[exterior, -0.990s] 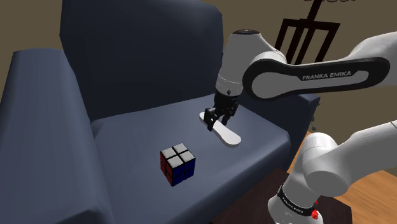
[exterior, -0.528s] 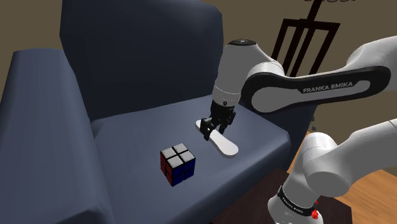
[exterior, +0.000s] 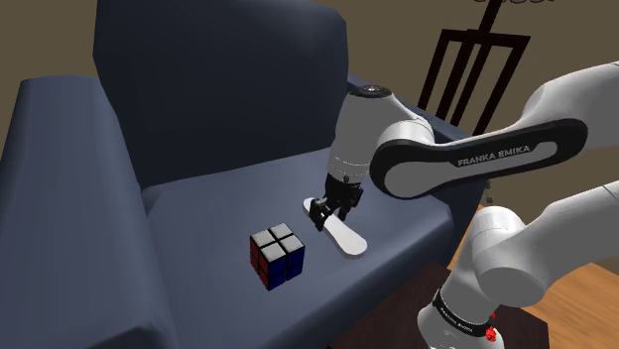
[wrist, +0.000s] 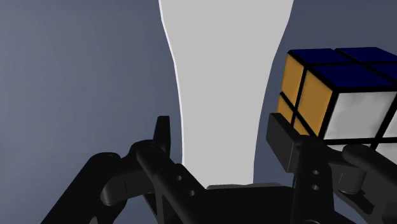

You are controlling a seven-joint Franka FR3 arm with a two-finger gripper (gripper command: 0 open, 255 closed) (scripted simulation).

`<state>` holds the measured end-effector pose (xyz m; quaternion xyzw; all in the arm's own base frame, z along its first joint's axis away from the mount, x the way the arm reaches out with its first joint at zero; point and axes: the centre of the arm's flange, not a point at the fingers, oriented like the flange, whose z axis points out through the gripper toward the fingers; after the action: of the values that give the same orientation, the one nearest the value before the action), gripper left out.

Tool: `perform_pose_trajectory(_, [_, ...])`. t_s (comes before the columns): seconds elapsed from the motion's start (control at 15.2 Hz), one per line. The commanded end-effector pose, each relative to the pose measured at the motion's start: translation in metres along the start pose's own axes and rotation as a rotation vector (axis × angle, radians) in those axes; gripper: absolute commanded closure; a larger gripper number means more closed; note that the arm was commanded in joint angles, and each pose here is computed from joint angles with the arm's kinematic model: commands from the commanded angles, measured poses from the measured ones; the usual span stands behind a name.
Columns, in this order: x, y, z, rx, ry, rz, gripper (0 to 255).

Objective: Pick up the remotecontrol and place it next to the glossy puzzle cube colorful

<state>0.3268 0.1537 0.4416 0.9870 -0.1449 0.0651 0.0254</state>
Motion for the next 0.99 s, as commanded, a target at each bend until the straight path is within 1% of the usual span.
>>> perform_pose_trajectory(0.0, [-0.002,0.000,0.011,0.001,0.001,0.000,255])
perform_pose_trajectory(0.92, [-0.012,-0.002,0.085,0.001,0.001,0.000,255])
